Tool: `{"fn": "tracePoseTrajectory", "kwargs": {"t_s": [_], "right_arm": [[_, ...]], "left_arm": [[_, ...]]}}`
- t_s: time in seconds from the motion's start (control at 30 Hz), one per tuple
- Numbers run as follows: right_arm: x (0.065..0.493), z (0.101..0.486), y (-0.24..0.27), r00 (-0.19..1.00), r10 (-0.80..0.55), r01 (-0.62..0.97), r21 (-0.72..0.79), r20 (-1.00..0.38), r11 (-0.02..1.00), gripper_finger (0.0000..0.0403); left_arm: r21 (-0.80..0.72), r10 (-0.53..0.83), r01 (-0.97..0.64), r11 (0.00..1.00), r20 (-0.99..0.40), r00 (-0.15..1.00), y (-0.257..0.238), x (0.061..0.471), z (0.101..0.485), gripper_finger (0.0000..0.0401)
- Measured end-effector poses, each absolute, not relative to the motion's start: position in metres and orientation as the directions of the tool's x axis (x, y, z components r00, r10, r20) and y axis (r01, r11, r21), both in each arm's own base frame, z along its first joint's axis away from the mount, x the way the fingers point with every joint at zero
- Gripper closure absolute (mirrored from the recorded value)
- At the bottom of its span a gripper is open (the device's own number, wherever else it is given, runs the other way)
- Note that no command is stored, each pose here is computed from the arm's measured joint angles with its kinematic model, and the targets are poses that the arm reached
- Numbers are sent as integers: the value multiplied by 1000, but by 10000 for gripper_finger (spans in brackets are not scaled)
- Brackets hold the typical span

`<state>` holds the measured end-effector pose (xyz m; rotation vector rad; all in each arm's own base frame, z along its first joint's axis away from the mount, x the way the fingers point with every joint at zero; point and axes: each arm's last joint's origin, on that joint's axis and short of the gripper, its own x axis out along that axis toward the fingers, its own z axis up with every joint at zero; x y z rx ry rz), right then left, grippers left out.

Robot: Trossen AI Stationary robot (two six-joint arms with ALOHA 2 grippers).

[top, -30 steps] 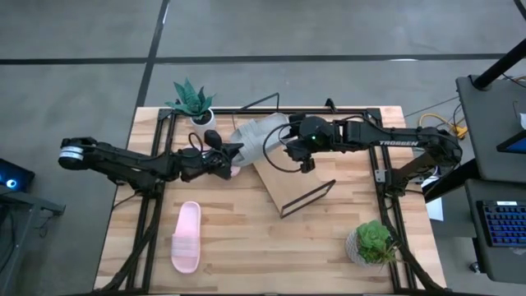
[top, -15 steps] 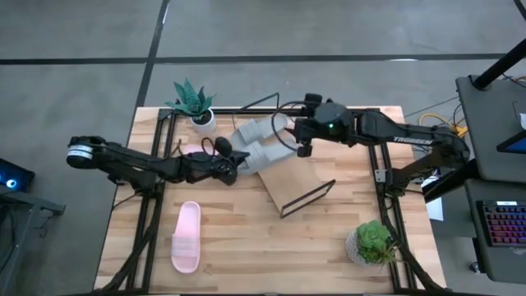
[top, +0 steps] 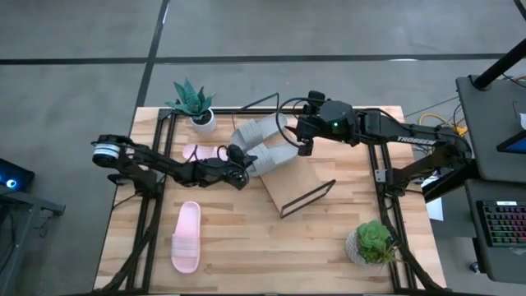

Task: Pick and place slides into the shelf
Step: Put the gray slide on the shelf

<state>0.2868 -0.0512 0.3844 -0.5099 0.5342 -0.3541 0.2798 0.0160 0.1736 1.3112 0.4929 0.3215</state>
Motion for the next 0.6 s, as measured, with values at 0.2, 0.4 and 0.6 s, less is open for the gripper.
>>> {"fn": "tracePoseTrajectory", "kwargs": {"t_s": [0.2,0.4,0.6], "right_arm": [[287,384,-51,806,-444,191,-538,-392,821,223],[287,384,-51,806,-444,191,-538,-392,821,222],[287,384,-51,809,-435,182,-535,-396,825,225]], "left_arm": [[983,561,20,180,-120,819,18,285,167,401],[984,595,44,175,-141,791,19,290,158,401],[984,653,45,172,-148,742,21,300,151,401]]}}
